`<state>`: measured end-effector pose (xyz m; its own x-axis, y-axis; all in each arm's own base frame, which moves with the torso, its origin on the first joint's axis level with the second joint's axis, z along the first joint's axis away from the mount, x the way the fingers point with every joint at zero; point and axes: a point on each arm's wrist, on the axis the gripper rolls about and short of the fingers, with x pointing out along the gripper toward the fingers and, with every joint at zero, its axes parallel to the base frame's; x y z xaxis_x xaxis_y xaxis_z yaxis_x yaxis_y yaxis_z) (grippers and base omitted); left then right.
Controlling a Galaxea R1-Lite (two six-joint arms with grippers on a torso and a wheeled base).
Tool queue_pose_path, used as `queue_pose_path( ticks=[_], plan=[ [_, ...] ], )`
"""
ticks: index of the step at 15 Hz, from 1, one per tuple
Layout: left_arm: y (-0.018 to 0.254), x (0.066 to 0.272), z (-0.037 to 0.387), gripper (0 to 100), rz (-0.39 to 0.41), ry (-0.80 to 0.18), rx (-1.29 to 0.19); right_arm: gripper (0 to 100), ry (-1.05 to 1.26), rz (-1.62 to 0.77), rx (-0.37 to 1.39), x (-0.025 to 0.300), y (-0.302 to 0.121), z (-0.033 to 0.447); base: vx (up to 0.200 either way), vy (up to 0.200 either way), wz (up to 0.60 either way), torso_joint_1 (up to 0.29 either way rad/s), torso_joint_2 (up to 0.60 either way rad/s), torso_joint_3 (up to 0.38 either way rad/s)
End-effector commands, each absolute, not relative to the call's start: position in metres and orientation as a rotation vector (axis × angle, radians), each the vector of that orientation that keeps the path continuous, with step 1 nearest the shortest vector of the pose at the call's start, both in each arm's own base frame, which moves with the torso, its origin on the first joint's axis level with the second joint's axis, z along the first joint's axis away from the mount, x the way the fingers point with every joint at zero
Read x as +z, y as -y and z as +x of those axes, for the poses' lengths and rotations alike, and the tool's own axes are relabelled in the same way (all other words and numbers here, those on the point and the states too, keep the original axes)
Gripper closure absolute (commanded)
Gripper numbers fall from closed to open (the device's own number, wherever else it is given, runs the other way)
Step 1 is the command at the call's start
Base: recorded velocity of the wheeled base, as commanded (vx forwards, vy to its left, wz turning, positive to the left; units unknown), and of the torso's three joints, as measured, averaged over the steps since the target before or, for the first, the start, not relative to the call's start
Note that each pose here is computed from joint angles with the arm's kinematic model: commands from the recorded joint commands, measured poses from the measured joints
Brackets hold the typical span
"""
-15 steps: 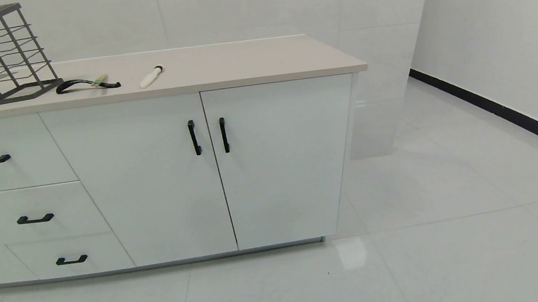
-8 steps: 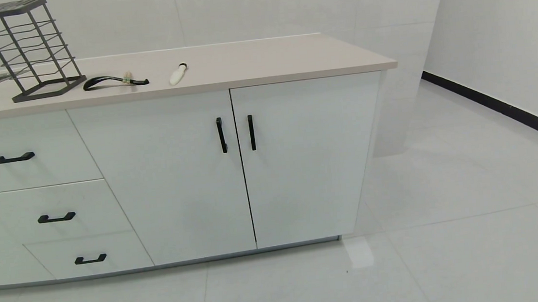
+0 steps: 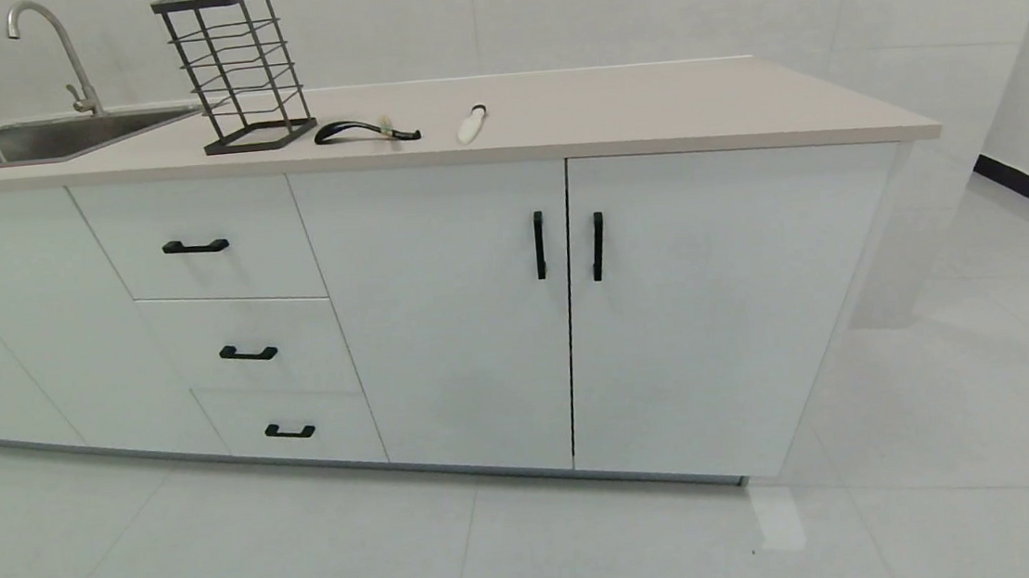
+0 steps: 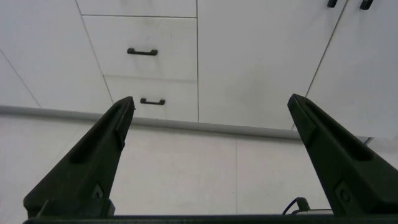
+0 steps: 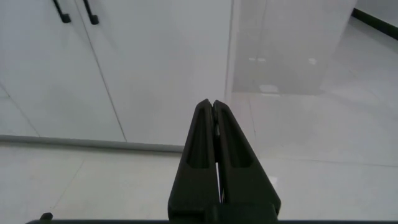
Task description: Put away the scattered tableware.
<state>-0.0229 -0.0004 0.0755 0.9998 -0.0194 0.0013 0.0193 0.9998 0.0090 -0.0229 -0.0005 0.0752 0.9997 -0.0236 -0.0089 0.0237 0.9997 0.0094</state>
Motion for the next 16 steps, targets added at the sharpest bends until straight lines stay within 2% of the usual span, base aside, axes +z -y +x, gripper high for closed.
queue_pose_path(
  ticks=[1, 8, 14, 16],
  plan=[
    [0.0004, 0.0755, -0.0228, 0, 0.009, 0.000, -0.020, 100, -0.011, 0.011, -0.023, 0.0753, 0.0004, -0.0228, 0.000, 0.200, 0.00, -0.002, 0.00, 0.007],
    [0.0004, 0.0755, -0.0228, 0, 0.009, 0.000, -0.020, 100, -0.011, 0.011, -0.023, 0.0753, 0.0004, -0.0228, 0.000, 0.200, 0.00, 0.004, 0.00, 0.002],
    [0.0004, 0.0755, -0.0228, 0, 0.009, 0.000, -0.020, 100, -0.011, 0.011, -0.023, 0.0753, 0.0004, -0.0228, 0.200, 0.200, 0.00, 0.000, 0.00, 0.001],
    [0.0004, 0.0755, -0.0228, 0, 0.009, 0.000, -0.020, 100, -0.011, 0.011, -0.025, 0.0753, 0.0005, -0.0228, 0.000, 0.200, 0.00, 0.005, 0.00, 0.005]
  ],
)
